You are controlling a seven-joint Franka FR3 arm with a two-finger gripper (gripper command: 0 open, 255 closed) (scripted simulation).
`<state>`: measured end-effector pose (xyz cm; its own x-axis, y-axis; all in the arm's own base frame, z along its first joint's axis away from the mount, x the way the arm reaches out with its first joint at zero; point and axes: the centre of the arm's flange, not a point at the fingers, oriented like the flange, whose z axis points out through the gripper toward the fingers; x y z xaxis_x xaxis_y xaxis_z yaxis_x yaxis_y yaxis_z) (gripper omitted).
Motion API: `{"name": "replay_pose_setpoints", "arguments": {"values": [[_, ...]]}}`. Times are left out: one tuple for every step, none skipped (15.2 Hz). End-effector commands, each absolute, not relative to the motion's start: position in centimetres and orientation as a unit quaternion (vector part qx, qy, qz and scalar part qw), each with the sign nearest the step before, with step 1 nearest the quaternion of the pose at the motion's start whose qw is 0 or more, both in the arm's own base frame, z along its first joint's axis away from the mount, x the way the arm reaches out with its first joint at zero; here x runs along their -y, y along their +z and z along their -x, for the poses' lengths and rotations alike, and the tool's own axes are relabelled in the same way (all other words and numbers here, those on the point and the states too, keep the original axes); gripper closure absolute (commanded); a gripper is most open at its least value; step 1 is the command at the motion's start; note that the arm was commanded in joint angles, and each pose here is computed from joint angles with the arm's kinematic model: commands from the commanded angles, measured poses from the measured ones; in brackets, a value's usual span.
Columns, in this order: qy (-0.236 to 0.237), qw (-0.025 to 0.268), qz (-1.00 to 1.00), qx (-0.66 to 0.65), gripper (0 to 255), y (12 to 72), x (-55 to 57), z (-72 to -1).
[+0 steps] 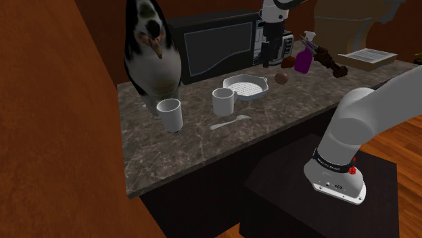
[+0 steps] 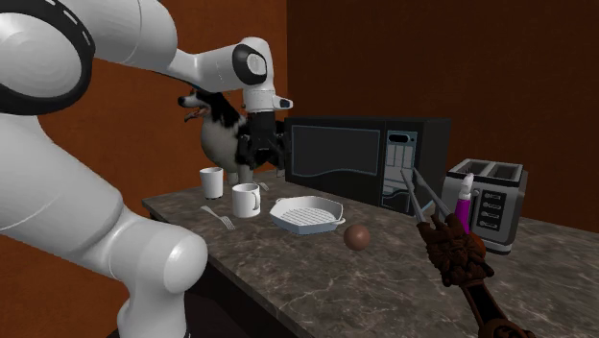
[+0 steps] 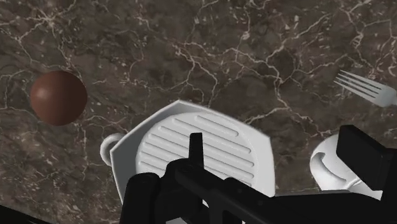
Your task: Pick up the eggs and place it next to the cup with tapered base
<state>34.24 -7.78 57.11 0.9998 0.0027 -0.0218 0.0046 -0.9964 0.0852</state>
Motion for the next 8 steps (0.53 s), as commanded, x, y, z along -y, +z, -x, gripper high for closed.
{"name": "replay_pose_setpoints", "arguments": {"values": [[-0.018, 0.055, -0.998, 0.016, 0, 55.6, 9.6, -35.5], [-0.022, 0.061, -0.998, 0.026, 0, 54.8, 10.4, -36.0], [-0.026, 0.067, -0.997, 0.035, 0, 54.1, 11.3, -36.6], [-0.029, 0.073, -0.996, 0.044, 0, 53.3, 12.2, -37.0], [-0.033, 0.079, -0.995, 0.053, 0, 52.6, 13.0, -37.5], [-0.037, 0.084, -0.994, 0.062, 0, 51.8, 14.0, -38.0], [-0.041, 0.09, -0.993, 0.071, 0, 51.1, 14.9, -38.4], [-0.044, 0.096, -0.991, 0.08, 0, 50.4, 15.8, -38.8]]}}
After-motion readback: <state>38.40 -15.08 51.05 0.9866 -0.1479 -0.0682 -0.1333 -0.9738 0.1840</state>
